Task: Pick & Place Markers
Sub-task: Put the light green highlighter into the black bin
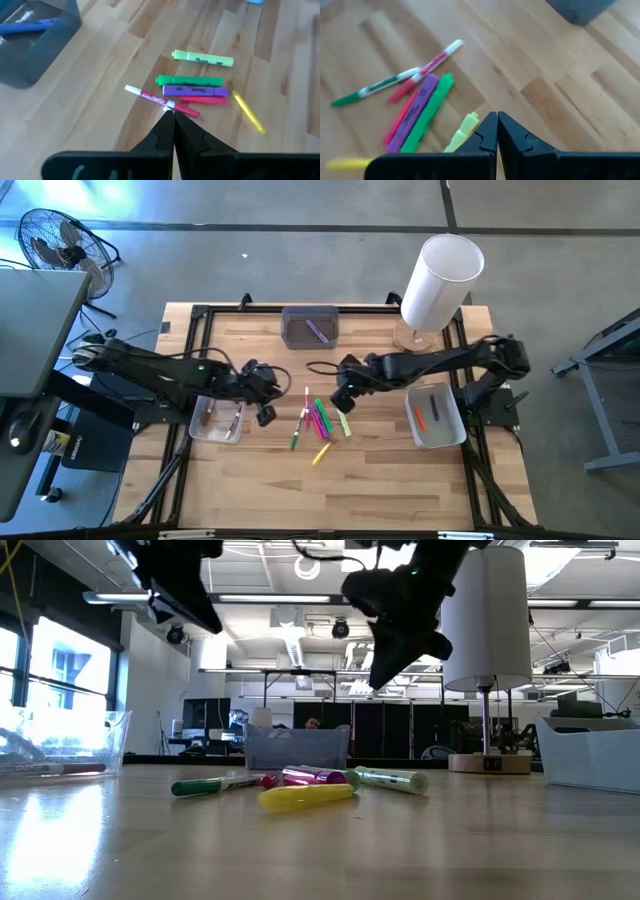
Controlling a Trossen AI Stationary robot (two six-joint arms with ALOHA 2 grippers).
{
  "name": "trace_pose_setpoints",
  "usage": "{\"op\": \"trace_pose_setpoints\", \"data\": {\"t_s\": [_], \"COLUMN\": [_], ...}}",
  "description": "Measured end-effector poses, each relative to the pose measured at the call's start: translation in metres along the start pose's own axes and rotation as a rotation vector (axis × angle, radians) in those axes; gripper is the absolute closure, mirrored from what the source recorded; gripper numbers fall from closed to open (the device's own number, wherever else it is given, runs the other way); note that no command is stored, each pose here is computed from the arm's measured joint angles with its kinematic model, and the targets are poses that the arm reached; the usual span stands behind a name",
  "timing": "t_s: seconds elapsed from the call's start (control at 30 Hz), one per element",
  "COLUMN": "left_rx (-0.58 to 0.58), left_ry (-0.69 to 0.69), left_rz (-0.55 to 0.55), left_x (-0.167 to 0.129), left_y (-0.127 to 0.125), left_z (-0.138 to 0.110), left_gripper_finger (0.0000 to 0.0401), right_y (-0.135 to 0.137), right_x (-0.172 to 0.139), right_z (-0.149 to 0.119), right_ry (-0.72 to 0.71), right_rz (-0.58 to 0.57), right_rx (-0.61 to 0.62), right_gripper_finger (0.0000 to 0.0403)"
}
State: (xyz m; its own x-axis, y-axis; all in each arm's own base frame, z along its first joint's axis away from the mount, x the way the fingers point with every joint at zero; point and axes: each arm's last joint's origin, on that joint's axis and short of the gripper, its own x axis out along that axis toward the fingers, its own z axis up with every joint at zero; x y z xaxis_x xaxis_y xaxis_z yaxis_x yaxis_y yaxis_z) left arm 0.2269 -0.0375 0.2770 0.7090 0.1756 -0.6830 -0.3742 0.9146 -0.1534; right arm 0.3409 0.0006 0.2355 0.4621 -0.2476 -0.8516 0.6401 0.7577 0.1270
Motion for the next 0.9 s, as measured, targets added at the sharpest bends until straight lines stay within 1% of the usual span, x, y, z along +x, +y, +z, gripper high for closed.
{"op": "trace_pose_setpoints", "data": {"t_s": [0.07,0.17,0.3,0.4,0.53,0.7,0.8,0.9], "left_rx": [-0.003,0.002,0.021,0.045,0.084,0.134,0.158,0.171], "left_ry": [-0.006,0.006,0.017,0.025,0.017,0.020,0.025,0.024], "left_rz": [-0.008,-0.045,-0.109,-0.133,-0.139,-0.150,-0.163,-0.163], "left_x": [-0.007,-0.013,-0.020,-0.022,-0.023,-0.023,-0.023,-0.023], "left_y": [0.007,0.014,0.019,0.020,0.020,0.020,0.020,0.020], "left_z": [-0.008,-0.018,-0.025,-0.028,-0.027,-0.028,-0.028,-0.028], "left_gripper_finger": [0.0401,0.0401,0.0401,0.0401,0.0401,0.0401,0.0401,0.0401], "right_y": [0.007,0.016,0.027,0.032,0.035,0.035,0.037,0.041], "right_x": [0.007,0.017,0.031,0.038,0.043,0.043,0.044,0.049], "right_z": [0.004,0.006,0.005,0.002,-0.004,-0.004,-0.008,-0.016], "right_ry": [0.003,0.024,0.054,0.074,0.092,0.109,0.130,0.152], "right_rz": [-0.046,-0.088,-0.093,-0.079,-0.089,-0.080,-0.083,-0.096], "right_rx": [0.025,0.024,0.075,0.100,0.147,0.215,0.213,0.207], "right_gripper_finger": [0.0403,0.0403,0.0401,0.0394,0.0369,0.0323,0.0298,0.0284]}}
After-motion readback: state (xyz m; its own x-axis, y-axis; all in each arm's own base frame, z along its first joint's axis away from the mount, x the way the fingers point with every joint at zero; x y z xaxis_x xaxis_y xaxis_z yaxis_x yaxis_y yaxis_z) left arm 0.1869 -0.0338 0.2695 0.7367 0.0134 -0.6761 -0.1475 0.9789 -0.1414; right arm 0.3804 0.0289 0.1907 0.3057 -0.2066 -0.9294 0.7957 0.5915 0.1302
